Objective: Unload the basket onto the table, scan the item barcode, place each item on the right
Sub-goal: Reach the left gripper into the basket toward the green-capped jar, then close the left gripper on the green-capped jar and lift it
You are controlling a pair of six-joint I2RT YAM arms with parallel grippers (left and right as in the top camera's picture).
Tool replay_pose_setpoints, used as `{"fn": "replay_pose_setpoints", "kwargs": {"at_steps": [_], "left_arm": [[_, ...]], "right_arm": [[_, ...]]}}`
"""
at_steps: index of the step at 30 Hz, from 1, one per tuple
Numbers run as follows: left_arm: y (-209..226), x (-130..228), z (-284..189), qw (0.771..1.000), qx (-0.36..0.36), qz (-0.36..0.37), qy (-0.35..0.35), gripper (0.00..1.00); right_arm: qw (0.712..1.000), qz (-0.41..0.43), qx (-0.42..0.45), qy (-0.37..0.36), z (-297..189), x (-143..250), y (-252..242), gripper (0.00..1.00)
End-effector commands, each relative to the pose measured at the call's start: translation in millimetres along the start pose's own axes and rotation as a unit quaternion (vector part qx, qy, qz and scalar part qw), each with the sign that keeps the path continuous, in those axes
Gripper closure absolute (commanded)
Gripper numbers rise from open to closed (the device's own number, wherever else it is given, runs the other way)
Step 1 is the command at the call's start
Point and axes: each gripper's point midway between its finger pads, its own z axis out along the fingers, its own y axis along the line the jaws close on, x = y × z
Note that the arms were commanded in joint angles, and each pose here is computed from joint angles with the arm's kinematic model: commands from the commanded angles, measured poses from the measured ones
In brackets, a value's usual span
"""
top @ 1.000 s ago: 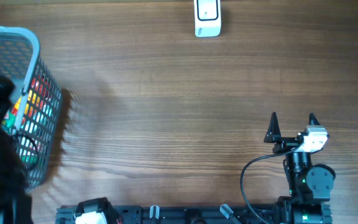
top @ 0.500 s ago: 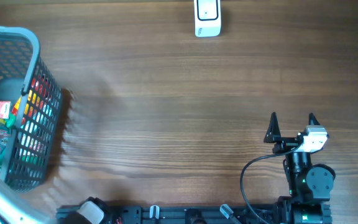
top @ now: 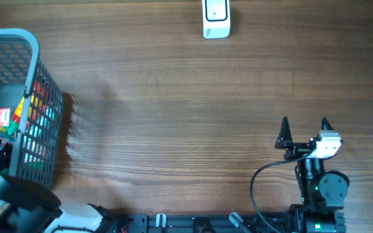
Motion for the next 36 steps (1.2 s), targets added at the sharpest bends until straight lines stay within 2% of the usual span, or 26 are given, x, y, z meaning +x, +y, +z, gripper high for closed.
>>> {"fn": "replay_pose_setpoints", "kwargs": {"at_steps": [1,10,15,23,28,31,32,36], "left_arm": [[-3,5,22,0.999,-0.036,-0.021,-0.013,0.00],[3,37,69,0.991,-0.128,-0.010,0.025,0.00],[16,46,82,0.986,-0.163,0.007,0.015,0.00],[39,66,121,0.985,-0.165,0.039,0.009,0.00],[49,58,151,0.986,-0.160,0.043,-0.013,0.00],[47,48,157,0.987,-0.147,0.047,-0.040,0.08],[44,43,157,0.988,-0.142,0.046,-0.051,0.14],[39,32,158,0.986,-0.143,0.066,-0.047,0.23]], "right_arm": [[1.000,-0.005,-0.011,0.001,0,1,4,0.00],[1.000,-0.005,-0.011,0.001,0,1,4,0.00],[1.000,-0.004,-0.011,0.001,0,1,4,0.00],[1.000,-0.005,-0.011,0.001,0,1,4,0.00],[1.000,-0.004,-0.011,0.001,0,1,4,0.00],[1.000,-0.005,-0.011,0.001,0,1,4,0.00],[1.000,-0.004,-0.011,0.001,0,1,4,0.00],[1.000,-0.004,-0.011,0.001,0,1,4,0.00]]}}
